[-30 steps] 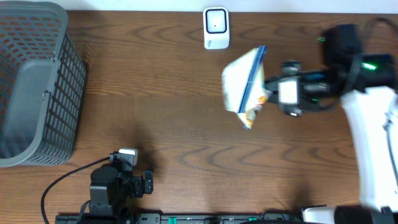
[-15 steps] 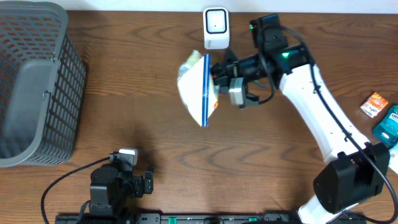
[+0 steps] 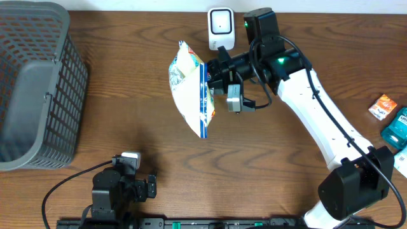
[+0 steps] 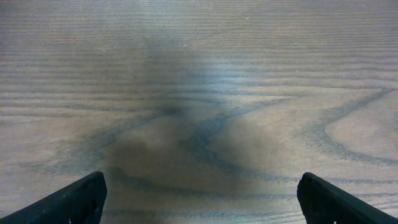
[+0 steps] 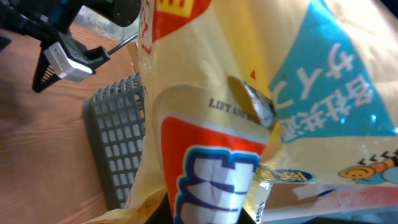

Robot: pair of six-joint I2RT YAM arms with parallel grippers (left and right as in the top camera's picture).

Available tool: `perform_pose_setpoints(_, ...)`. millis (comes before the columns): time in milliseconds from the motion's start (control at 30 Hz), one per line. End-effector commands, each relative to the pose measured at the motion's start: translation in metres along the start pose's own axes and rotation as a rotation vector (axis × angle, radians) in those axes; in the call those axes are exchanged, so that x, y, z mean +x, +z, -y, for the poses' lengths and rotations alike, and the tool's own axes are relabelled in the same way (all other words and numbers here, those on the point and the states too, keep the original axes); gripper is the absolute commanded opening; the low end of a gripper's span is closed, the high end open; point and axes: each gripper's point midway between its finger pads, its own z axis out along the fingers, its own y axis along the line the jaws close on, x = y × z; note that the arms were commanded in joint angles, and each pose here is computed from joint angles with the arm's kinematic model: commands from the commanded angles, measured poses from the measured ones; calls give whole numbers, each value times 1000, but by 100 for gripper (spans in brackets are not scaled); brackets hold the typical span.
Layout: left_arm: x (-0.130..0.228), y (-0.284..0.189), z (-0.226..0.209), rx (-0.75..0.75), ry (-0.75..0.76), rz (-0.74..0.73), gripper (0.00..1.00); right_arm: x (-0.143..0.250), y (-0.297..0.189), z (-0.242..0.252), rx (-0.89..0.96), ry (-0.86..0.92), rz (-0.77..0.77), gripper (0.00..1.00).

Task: Scan the item barcode
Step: 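Swing the snack bag toward the white scanner with the right gripper, then hold the snack bag up in front of the scanner with the right gripper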

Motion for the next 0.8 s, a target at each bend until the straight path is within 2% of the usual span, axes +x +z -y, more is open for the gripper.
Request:
perform_pose_setpoints(0,5,0,-3,-19,-5,-21,98,-16,4,12,19,-37,58,1)
perform_pose_setpoints(100,5,0,-3,-19,-5,-21,98,-16,3,12,18,4,58,1)
perform_pose_setpoints(200,5,0,-3,-19,-5,-20,98,-16,2,12,13,213,56,1)
perform_pose_setpoints(333,5,0,-3,-19,-5,-21,98,-11,-4,12,8,778,39,1)
perform_pose_setpoints(400,5,0,-3,-19,-5,-20,98,0,-11,8,25,1107,-30,1)
perform_pose_setpoints(500,5,0,-3,-19,-5,-21,98,44,-34,-17,180,1686,-324,1)
perform_pose_setpoints(600,5,0,-3,-19,-5,-21,98,73,-71,-70,369,2028,-720,1)
perform_pose_setpoints(667,5,0,-3,-19,-5,-20,98,75,-95,-106,441,2137,-983,1)
perform_pose_setpoints(733,5,0,-3,-19,-5,-21,98,78,-125,-134,526,2136,-1271,1)
perform_pose_setpoints(767,5,0,-3,-19,-5,-21,98,84,-143,-142,629,2124,-1408,1)
